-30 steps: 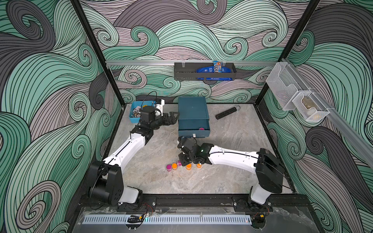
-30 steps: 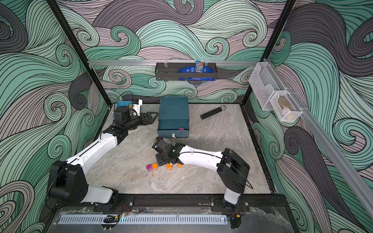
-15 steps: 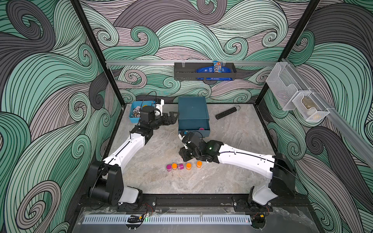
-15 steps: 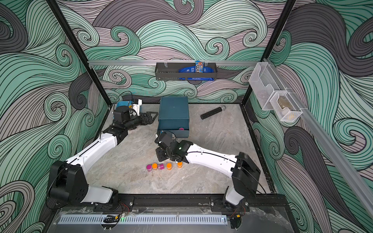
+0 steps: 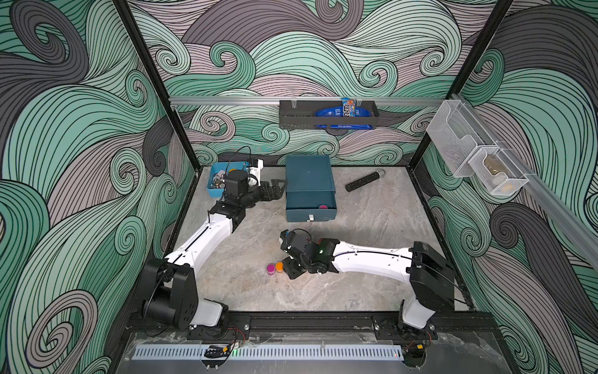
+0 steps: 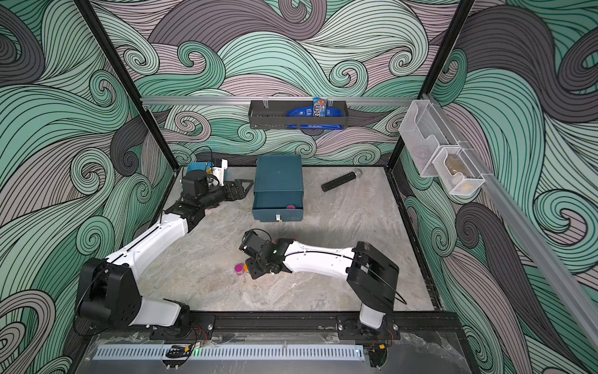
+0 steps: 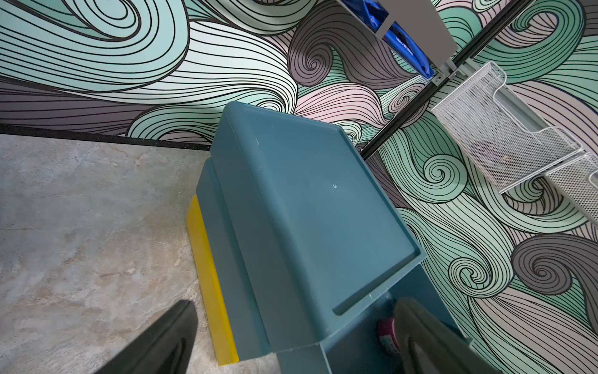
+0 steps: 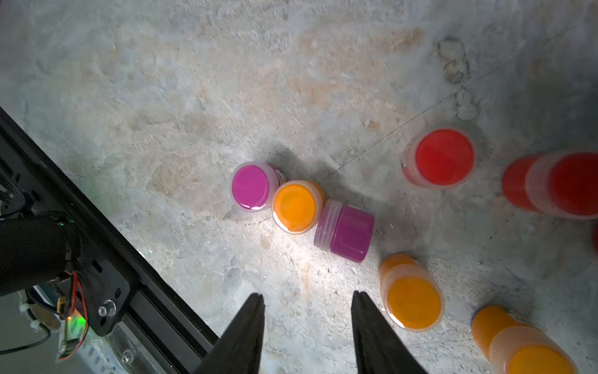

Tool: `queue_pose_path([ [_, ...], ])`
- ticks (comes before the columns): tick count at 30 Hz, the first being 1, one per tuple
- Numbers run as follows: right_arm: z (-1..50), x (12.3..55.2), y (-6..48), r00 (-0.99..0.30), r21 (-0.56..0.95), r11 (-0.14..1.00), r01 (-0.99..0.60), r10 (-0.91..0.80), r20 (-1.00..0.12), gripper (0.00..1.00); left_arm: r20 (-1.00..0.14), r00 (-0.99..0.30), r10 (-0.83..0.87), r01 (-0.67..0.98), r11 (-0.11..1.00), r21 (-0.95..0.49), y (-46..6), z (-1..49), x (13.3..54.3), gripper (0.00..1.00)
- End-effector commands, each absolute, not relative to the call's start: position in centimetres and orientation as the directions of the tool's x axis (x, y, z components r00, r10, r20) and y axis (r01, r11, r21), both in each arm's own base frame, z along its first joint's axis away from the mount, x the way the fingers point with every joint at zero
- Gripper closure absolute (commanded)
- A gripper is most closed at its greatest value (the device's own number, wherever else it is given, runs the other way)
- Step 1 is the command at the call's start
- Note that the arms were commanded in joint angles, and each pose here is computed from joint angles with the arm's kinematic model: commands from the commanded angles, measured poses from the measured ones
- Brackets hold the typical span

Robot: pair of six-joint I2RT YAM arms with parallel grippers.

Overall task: Put the paint cans in the drawer according to color
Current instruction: Pick up the paint can at the center of the board.

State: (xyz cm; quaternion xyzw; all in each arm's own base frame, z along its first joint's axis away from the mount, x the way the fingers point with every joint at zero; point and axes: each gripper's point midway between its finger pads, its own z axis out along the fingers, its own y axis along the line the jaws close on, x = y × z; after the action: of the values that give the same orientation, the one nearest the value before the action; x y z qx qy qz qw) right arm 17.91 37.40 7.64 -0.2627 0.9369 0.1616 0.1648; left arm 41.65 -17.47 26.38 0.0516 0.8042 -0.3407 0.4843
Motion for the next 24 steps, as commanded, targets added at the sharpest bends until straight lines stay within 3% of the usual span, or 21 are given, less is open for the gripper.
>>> queue_pose_path([
  [1, 6.7, 17.7, 37.0, -0.817, 0.192, 0.825, -0.531, -0.439, -0.374, 0.52, -0.817, -0.518, -0.253, 0.42, 0.758, -0.5, -17.3, 27.1, 41.6, 0.02],
  [24, 4.0, 20.2, 37.8, -0.823, 0.131, 0.848, -0.513, -0.443, -0.354, 0.52, -0.82, -0.514, -0.252, 0.422, 0.757, -0.498, -17.3, 27.2, 41.6, 0.02],
])
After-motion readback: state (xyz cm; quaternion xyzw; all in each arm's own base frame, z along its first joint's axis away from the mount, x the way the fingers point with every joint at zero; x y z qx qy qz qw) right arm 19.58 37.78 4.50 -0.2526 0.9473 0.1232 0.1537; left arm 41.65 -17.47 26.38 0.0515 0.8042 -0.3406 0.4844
